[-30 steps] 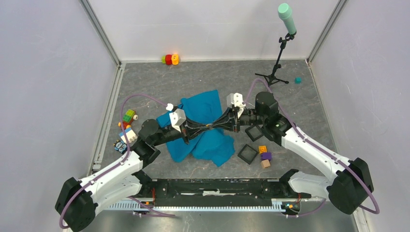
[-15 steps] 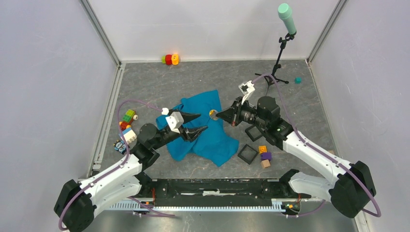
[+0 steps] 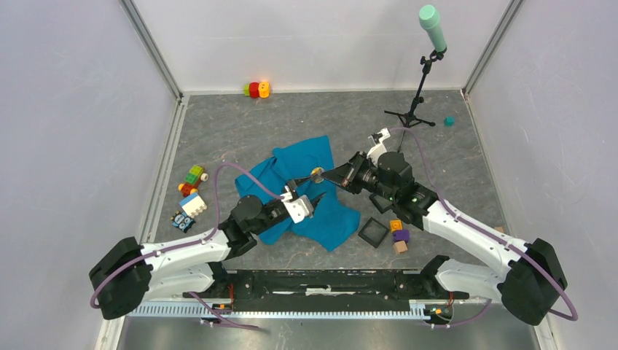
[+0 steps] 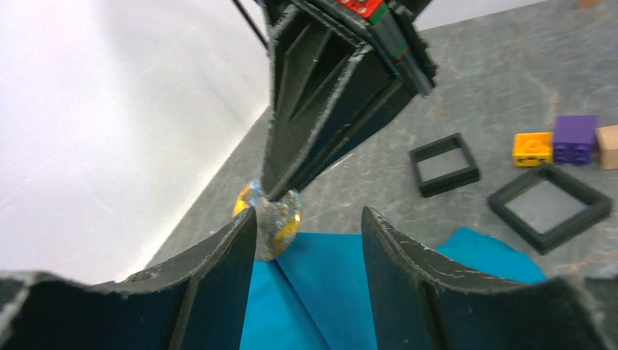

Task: Remove the brooch from the garment

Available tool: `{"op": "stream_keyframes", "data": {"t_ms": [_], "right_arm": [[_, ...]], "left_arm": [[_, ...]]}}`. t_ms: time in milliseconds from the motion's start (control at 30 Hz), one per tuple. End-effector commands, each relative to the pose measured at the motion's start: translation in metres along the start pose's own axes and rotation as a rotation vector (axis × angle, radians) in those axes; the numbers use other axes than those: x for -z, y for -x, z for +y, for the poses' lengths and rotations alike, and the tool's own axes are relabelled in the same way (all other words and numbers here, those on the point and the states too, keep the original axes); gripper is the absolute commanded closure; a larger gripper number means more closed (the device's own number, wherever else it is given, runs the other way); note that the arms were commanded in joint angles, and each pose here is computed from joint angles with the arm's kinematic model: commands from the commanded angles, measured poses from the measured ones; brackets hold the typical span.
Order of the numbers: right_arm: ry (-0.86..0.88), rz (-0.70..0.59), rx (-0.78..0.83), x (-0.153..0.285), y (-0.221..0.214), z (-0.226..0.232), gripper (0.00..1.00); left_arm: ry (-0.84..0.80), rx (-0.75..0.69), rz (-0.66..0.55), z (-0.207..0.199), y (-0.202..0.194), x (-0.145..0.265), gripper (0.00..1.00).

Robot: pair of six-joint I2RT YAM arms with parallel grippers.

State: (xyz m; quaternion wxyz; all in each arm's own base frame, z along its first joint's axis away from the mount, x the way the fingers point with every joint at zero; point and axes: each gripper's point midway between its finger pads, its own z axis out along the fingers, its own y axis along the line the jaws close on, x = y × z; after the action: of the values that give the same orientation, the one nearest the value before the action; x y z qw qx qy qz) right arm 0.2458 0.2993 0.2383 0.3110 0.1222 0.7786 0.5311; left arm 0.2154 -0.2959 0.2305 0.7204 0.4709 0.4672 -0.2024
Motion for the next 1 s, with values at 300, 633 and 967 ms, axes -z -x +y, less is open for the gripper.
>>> {"op": "stream_keyframes", "data": {"t_ms": [300, 633, 967], "right_arm": [[0.058, -0.018, -0.071, 0.002, 0.005, 0.031, 1.0], [0.072, -0.02, -0.116, 0.008, 0.005, 0.037, 0.65], [0.057, -0.272, 0.406, 0.027, 0.052, 0.033, 0.51]], "left_arm": [[0.161, -0.208, -0.01, 0.035, 0.011, -0.002, 0.72], [0.182, -0.283, 0.049, 0.037, 0.003, -0.001, 0.98], [0.407, 0.28, -0.062, 0.064, 0.01, 0.008, 0.98]]}}
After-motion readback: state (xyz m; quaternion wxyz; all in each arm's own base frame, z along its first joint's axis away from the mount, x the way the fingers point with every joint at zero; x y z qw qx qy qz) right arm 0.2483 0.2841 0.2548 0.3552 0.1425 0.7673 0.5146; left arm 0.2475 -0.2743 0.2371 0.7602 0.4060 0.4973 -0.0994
